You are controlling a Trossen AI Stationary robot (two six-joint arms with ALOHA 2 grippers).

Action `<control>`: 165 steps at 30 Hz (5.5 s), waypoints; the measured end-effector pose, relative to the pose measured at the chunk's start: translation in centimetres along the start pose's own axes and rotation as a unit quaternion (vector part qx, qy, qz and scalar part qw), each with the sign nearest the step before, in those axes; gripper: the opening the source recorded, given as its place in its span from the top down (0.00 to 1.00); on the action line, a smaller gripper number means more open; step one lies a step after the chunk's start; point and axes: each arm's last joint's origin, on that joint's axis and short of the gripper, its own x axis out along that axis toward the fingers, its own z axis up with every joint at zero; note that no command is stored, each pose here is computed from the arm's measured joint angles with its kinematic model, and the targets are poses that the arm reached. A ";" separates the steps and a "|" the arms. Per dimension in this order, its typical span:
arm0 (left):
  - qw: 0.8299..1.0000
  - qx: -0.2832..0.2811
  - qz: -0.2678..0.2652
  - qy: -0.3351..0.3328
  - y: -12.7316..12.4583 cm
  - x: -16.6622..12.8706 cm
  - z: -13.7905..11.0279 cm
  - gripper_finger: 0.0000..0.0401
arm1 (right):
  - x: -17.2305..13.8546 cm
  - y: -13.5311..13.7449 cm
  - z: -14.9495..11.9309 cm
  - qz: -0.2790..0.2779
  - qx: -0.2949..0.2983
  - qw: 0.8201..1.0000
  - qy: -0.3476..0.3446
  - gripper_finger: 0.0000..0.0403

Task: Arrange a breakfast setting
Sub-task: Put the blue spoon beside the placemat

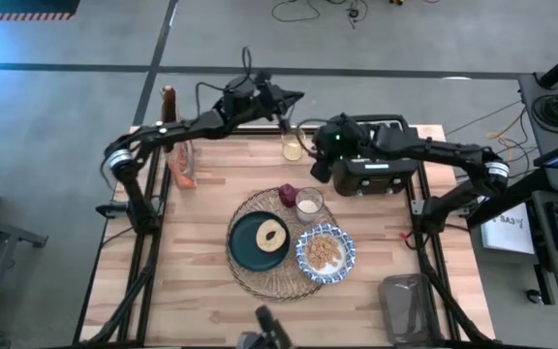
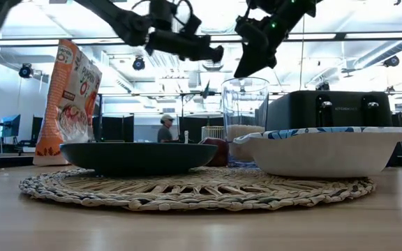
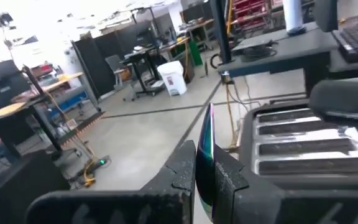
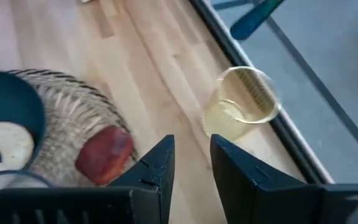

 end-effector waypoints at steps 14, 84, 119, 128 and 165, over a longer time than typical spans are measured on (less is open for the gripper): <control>0.973 -0.174 -0.024 -0.149 -6.1 -11.6 -2.7 1.00 | 2.5 3.3 -2.1 0.047 0.036 0.977 -0.205 0.77; 0.928 -0.237 -0.153 -0.244 -12.1 -9.5 -1.4 0.77 | 1.1 5.4 -1.4 0.240 0.116 0.935 -0.233 0.98; 0.982 -0.116 -0.145 -0.025 -9.4 -13.7 -0.6 0.53 | -3.8 3.2 -5.0 0.175 0.363 0.915 -0.030 0.98; 0.985 -0.123 -0.123 -0.023 -9.4 -16.8 -1.6 0.53 | -6.6 5.3 -8.1 0.100 0.459 0.879 0.081 0.98; 0.993 -0.103 -0.034 -0.039 -9.0 -21.6 -3.0 0.53 | -5.1 13.8 -20.1 -0.051 0.569 0.766 0.295 0.98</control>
